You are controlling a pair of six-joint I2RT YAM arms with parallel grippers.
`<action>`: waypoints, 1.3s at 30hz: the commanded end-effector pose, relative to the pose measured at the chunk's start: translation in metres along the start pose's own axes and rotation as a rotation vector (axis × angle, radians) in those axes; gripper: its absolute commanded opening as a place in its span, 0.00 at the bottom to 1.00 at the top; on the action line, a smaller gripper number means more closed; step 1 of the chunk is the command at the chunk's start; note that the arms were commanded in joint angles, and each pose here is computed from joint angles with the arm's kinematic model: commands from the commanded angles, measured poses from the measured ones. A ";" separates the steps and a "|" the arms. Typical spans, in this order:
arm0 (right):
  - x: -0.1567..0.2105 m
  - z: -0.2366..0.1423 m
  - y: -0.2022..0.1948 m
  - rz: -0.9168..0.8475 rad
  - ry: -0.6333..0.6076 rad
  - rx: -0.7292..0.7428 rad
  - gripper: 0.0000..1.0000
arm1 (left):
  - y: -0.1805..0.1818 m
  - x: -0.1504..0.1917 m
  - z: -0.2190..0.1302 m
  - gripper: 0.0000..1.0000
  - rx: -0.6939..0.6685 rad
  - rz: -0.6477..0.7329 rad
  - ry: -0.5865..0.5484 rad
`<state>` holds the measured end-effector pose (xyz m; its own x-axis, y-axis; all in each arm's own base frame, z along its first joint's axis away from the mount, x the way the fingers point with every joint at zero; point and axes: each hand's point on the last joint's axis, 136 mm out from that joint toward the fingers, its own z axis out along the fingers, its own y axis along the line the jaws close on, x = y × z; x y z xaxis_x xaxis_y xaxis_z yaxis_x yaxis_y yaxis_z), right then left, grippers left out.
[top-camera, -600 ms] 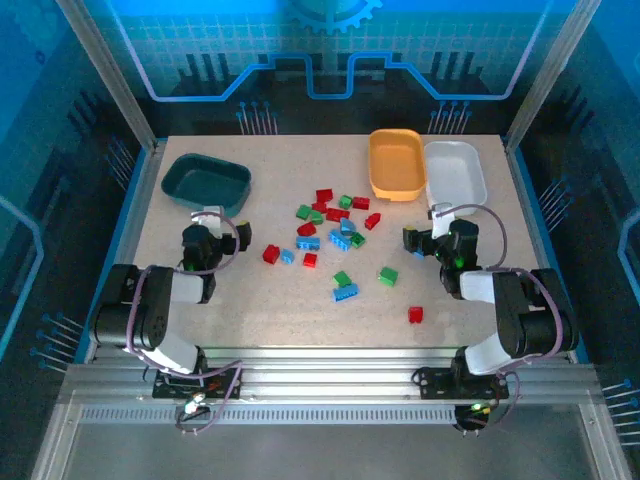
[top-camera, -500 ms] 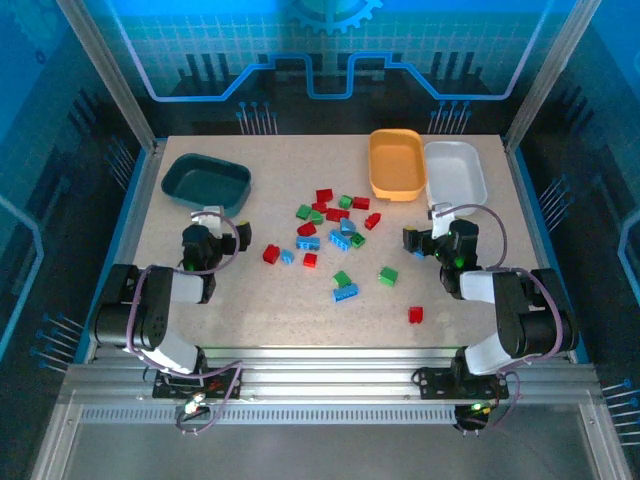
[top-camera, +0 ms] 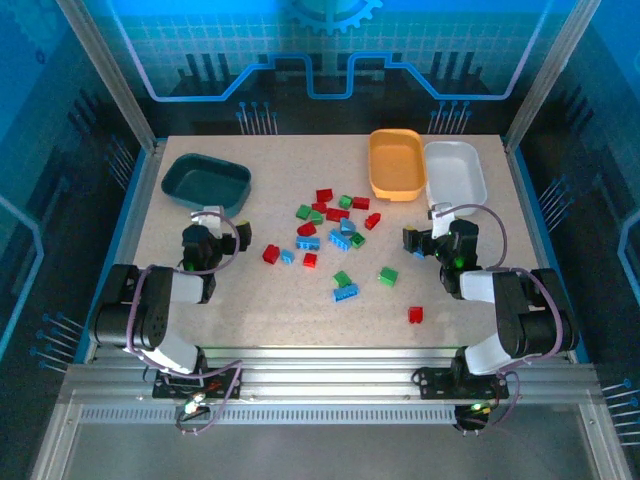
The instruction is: Sort the legos into containers by color
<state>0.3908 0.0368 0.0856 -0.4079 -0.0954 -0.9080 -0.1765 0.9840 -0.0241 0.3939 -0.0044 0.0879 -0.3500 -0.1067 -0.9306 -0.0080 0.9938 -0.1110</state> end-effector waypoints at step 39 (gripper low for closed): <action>-0.011 0.001 0.001 -0.016 -0.028 -0.012 1.00 | 0.004 -0.021 -0.007 0.99 -0.042 0.011 -0.048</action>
<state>0.3908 0.0369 0.0857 -0.4075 -0.0954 -0.9082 -0.1768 0.9839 -0.0240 0.3930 -0.0016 0.0883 -0.3519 -0.1075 -0.9298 -0.0240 0.9941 -0.1059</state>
